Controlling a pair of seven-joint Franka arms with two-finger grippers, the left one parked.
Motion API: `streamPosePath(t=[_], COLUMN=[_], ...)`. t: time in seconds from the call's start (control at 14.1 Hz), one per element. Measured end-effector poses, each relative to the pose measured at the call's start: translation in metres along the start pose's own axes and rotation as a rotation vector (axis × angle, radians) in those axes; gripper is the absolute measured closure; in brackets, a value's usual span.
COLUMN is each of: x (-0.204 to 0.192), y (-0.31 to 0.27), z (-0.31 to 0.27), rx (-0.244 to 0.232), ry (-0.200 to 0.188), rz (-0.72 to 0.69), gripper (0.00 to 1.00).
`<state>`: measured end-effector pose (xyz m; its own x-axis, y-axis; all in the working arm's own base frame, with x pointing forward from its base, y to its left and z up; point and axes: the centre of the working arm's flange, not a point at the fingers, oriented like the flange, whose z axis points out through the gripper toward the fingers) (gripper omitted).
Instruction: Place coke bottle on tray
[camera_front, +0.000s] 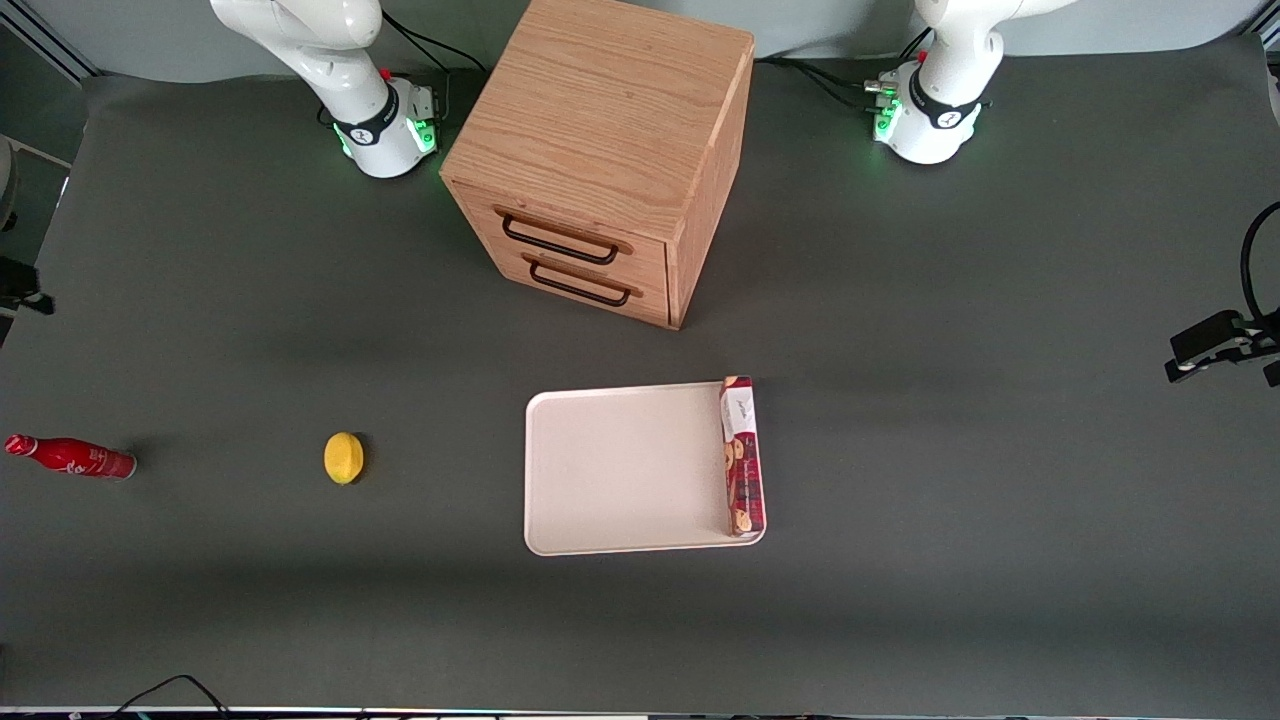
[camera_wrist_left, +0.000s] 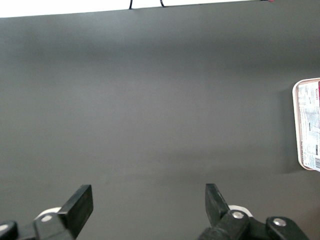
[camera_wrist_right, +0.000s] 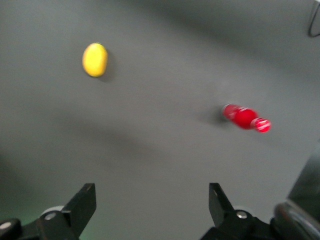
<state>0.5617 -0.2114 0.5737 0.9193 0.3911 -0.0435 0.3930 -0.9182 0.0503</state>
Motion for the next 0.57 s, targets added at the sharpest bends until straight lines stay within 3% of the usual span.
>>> streamPosePath(t=[0.21, 0.42, 0.57], x=[-0.018, -0.029, -0.028], y=[0.067, 0.126, 0.154], z=[0.048, 0.126, 0.165], rx=[-0.053, -0.030, -0.016], ry=[0.031, 0.098, 0.110], rz=[-0.161, -0.284, -0.320], gripper=[0.00, 0.00, 0.00])
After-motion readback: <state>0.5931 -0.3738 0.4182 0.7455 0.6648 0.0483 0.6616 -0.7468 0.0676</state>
